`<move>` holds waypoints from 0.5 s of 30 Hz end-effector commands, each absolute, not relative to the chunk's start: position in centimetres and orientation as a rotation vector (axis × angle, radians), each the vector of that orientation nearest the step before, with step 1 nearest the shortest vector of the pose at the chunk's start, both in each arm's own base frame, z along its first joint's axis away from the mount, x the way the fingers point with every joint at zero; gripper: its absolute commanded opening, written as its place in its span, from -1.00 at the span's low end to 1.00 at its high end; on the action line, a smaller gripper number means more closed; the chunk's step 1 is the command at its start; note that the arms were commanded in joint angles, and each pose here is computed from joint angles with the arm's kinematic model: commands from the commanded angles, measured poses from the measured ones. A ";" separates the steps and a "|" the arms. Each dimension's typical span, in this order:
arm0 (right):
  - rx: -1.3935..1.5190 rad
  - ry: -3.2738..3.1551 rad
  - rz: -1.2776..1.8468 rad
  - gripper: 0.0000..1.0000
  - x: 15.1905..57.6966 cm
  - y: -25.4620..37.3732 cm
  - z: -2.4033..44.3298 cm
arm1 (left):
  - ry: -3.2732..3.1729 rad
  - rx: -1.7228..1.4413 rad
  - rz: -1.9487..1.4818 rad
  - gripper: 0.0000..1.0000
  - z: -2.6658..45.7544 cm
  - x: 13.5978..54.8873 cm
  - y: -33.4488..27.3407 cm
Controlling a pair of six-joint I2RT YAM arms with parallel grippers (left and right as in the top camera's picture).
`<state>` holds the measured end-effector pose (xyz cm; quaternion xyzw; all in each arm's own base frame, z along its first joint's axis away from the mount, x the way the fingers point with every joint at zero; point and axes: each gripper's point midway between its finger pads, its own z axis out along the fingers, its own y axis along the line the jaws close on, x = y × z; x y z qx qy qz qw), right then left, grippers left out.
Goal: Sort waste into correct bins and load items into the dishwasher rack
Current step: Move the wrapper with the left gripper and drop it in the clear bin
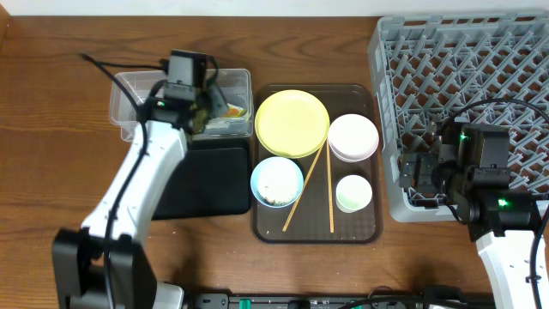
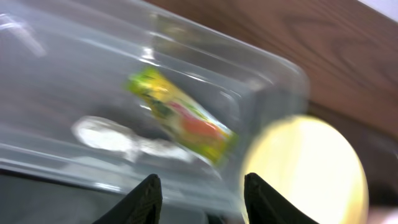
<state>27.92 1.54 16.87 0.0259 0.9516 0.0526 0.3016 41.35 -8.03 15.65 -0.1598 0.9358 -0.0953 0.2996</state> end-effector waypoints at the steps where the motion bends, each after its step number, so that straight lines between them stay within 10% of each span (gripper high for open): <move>1: 0.064 2.502 0.132 0.98 28.3 1.3 17.7 | 2.522 -0.075 -0.357 -0.08 17.1 38.9 -13.3; 15: 0.065 2.503 0.132 0.98 28.2 1.3 17.7 | 2.850 0.486 -0.315 -0.08 8.0 28.3 -25.7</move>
